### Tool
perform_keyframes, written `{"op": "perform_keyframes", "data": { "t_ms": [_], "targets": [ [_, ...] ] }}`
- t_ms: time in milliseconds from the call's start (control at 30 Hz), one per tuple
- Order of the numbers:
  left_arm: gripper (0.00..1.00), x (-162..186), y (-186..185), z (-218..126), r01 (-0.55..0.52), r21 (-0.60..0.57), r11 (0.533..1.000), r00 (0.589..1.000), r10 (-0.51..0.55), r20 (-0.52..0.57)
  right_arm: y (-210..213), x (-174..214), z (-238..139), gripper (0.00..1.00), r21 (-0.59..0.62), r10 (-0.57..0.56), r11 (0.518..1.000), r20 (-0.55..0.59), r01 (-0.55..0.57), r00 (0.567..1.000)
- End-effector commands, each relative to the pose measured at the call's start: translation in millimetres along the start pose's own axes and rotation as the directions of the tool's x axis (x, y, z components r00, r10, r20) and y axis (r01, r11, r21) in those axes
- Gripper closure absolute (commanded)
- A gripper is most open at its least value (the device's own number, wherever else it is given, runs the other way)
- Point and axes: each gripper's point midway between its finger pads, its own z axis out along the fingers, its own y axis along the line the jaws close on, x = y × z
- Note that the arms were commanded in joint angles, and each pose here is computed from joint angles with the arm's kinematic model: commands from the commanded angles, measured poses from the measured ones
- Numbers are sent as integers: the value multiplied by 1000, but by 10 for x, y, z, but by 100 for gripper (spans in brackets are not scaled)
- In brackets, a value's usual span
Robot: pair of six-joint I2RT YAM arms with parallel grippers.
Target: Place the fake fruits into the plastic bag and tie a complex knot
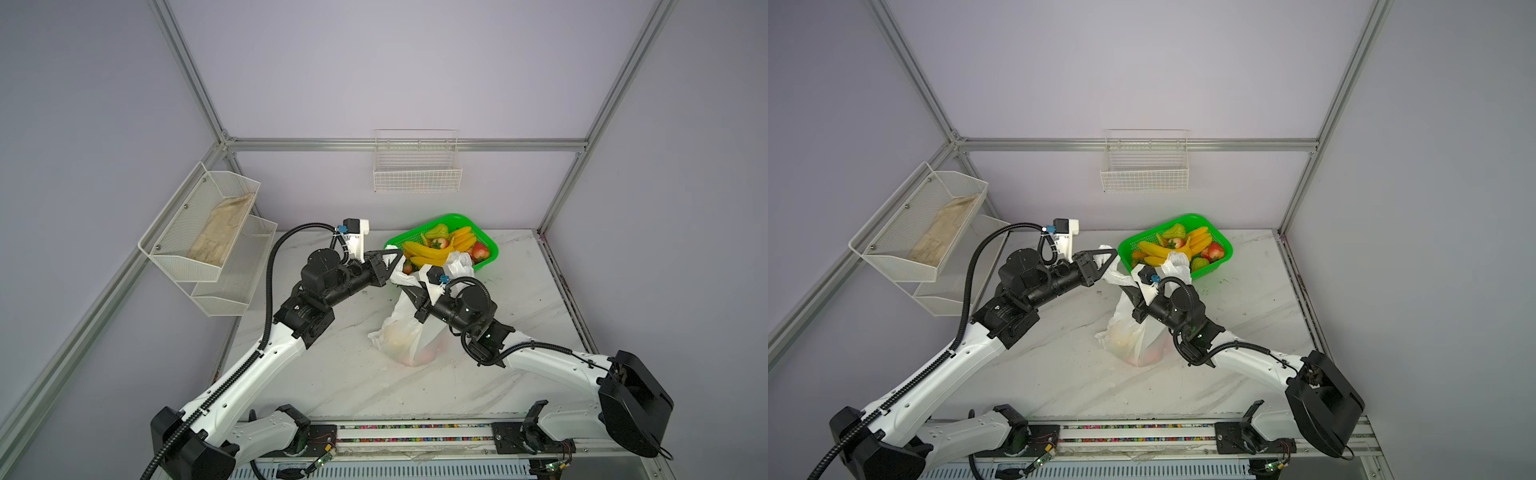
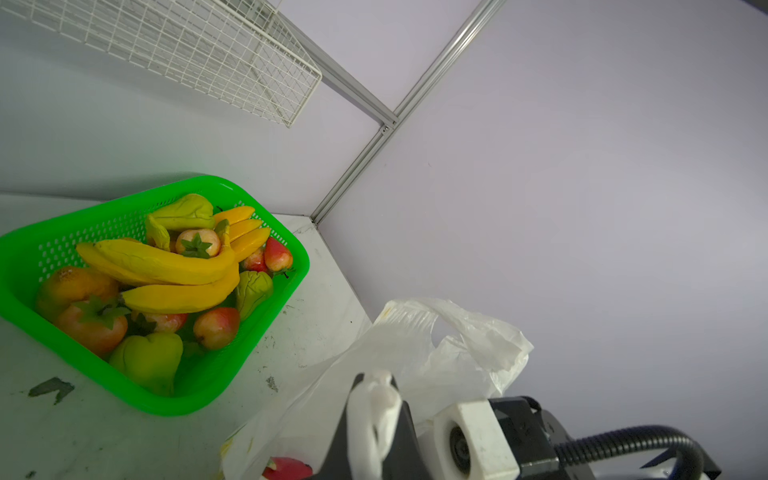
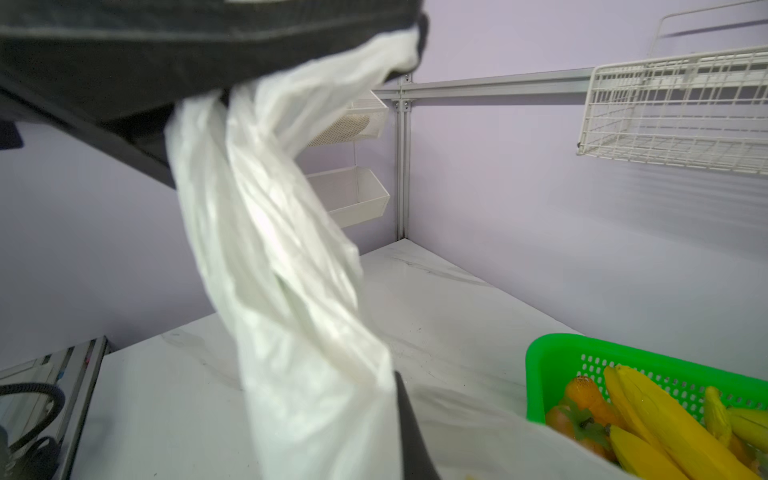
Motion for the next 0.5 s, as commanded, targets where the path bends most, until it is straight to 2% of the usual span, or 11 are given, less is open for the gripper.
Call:
{"op": "perform_keyframes", "data": {
  "t_ms": [0, 133, 333, 400, 467],
  "targets": [
    [87, -209, -340, -34, -145, 115, 983, 989, 142, 33, 201, 39, -53, 94, -152, -56, 987, -62, 46, 997],
    [85, -183, -275, -12, -157, 107, 982, 988, 157, 14, 228, 59, -65, 95, -184, -54, 982, -76, 39, 996],
    [68, -212, -266, -68, -167, 113, 980, 986, 166, 19, 265, 115, -30, 96, -215, -44, 976, -84, 25, 995],
    [68, -225, -272, -75, -168, 114, 979, 986, 166, 21, 270, 125, -17, 96, -221, -39, 975, -88, 19, 995],
    [72, -225, -268, -76, -169, 114, 979, 986, 168, 21, 271, 116, -5, 96, -222, -31, 975, -87, 11, 996]
  ]
}}
